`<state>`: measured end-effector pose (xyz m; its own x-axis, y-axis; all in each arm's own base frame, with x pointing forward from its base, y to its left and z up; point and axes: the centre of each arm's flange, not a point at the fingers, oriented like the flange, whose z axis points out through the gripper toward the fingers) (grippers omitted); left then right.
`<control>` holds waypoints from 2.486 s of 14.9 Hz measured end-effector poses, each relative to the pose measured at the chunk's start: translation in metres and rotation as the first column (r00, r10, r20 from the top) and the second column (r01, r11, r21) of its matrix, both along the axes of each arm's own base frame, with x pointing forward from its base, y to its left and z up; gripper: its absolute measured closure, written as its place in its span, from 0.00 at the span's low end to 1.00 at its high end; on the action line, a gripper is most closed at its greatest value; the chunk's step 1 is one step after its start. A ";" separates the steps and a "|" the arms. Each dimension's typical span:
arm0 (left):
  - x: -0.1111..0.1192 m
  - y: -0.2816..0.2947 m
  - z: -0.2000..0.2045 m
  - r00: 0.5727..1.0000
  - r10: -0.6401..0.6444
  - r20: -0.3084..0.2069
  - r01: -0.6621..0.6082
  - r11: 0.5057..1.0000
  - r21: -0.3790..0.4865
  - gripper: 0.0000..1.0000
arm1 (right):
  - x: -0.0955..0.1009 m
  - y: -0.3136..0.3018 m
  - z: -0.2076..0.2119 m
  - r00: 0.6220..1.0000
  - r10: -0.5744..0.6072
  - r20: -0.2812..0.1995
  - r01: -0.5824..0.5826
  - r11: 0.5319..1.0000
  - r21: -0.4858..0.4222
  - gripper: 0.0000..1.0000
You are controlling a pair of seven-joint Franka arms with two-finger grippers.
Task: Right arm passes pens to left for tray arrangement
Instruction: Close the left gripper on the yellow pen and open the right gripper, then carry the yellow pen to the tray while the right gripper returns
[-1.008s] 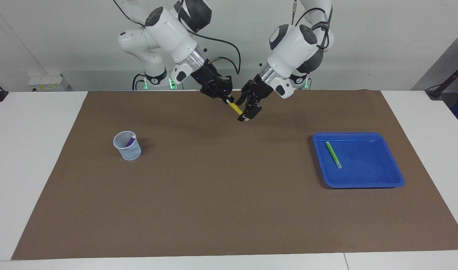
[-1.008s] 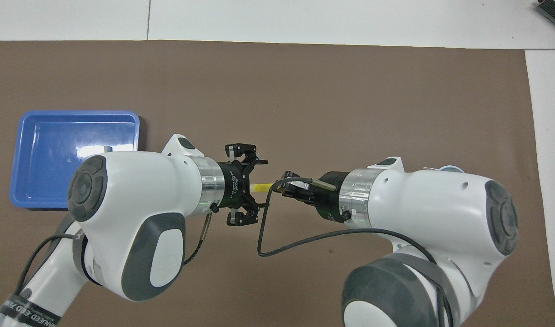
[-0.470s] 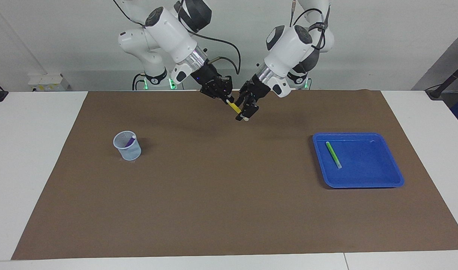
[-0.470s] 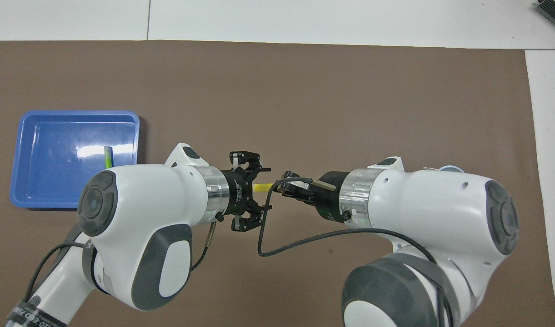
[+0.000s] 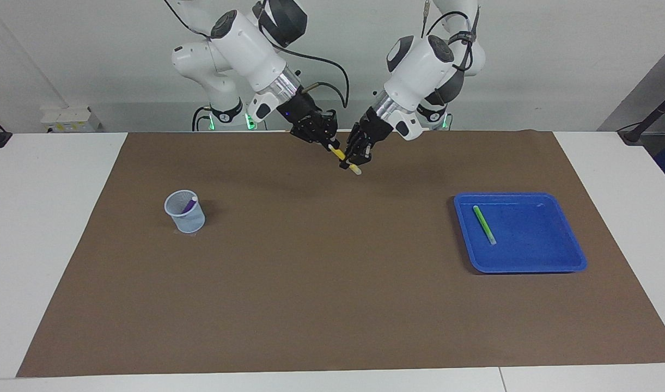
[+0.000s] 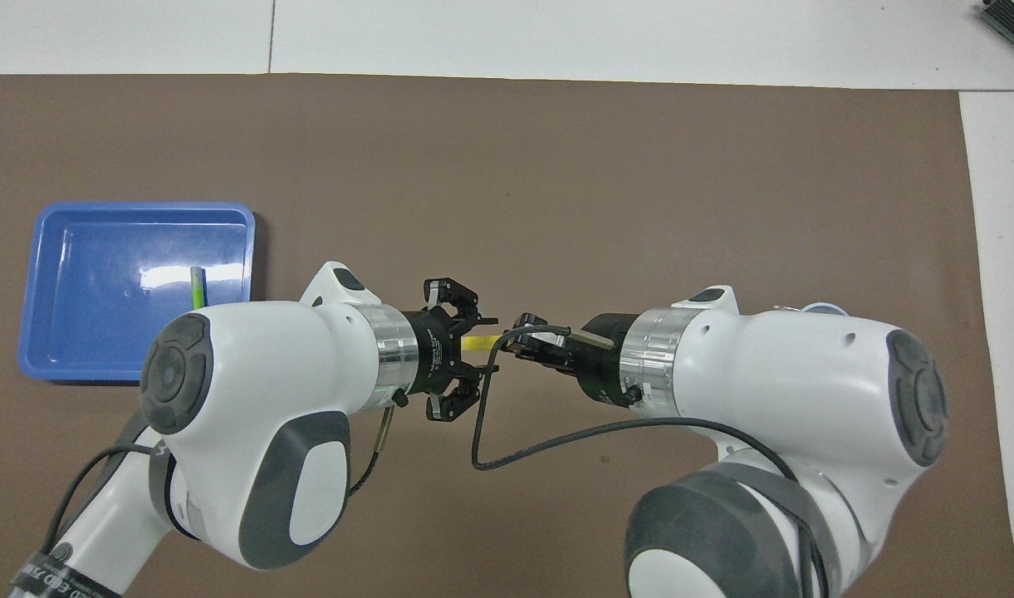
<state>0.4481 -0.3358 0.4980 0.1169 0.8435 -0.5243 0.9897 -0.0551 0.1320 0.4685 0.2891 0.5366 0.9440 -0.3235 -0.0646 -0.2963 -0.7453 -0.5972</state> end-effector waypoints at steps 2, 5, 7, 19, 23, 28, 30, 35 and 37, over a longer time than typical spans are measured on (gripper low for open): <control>0.000 0.000 0.001 1.000 -0.001 0.000 0.001 1.000 0.000 0.82 | 0.000 0.000 0.000 1.000 0.000 0.001 0.000 1.000 0.000 0.81; -0.001 0.000 0.001 1.000 -0.004 -0.004 0.004 1.000 0.001 0.82 | -0.001 0.000 0.001 1.000 0.001 0.000 -0.001 1.000 0.000 0.81; -0.001 -0.001 0.001 1.000 -0.006 -0.007 0.006 1.000 0.001 0.82 | -0.002 -0.001 0.001 1.000 0.001 0.000 -0.001 1.000 0.000 0.81; 0.008 0.050 -0.003 0.942 -0.336 0.021 0.334 0.940 0.071 0.82 | 0.005 -0.039 -0.016 0.994 0.090 -0.063 -0.099 0.983 -0.155 0.00; 0.020 0.103 -0.005 0.804 -0.593 0.029 0.573 0.787 0.229 0.82 | 0.001 -0.086 -0.029 0.942 0.308 -0.134 -0.336 0.885 -0.324 0.00; 0.048 0.205 0.000 0.530 -0.848 0.013 0.787 0.497 0.366 0.82 | 0.003 -0.168 -0.035 0.833 0.507 -0.221 -0.551 0.724 -0.415 0.00; 0.056 0.252 -0.002 0.411 -0.911 -0.015 0.835 0.370 0.407 0.82 | 0.006 -0.196 -0.041 0.746 0.627 -0.224 -0.651 0.619 -0.438 0.00; 0.066 0.330 -0.009 0.173 -0.976 -0.128 0.882 0.096 0.462 0.82 | 0.009 -0.217 -0.052 0.448 0.865 -0.228 -0.819 0.295 -0.492 0.00; 0.075 0.345 -0.023 0.130 -0.977 -0.168 0.876 0.033 0.481 0.82 | 0.012 -0.219 -0.059 0.274 0.938 -0.212 -0.843 0.128 -0.523 0.00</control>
